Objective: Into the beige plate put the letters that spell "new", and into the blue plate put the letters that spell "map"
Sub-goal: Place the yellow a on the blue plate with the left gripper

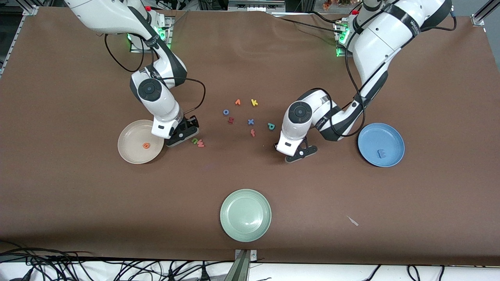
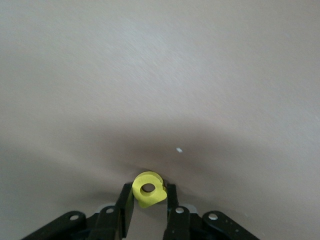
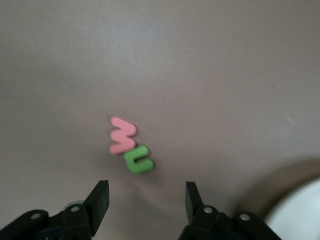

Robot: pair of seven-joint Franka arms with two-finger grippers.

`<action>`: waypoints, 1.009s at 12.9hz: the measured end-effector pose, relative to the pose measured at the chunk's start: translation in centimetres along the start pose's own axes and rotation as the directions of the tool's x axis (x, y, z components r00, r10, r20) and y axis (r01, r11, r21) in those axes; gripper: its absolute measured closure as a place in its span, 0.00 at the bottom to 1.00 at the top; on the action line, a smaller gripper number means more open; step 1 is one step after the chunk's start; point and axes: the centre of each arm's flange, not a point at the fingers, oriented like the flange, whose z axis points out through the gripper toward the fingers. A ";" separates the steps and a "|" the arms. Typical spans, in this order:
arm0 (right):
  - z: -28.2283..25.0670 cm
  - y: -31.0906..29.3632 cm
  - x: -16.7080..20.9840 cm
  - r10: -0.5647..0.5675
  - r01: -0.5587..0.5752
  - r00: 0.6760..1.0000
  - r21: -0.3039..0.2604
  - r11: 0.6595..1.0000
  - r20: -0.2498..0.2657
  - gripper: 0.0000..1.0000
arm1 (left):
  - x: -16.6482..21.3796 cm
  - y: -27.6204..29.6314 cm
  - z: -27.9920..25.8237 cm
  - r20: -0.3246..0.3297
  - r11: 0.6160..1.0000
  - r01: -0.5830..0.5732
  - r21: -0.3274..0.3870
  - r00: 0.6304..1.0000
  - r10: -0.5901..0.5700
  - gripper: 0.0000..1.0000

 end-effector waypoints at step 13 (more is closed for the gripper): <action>2.5 -1.1 0.0 -0.156 0.154 0.986 -0.041 0.987 -0.060 0.26 | 14.0 -19.7 -5.8 0.327 0.855 -0.507 0.113 0.831 0.449 0.69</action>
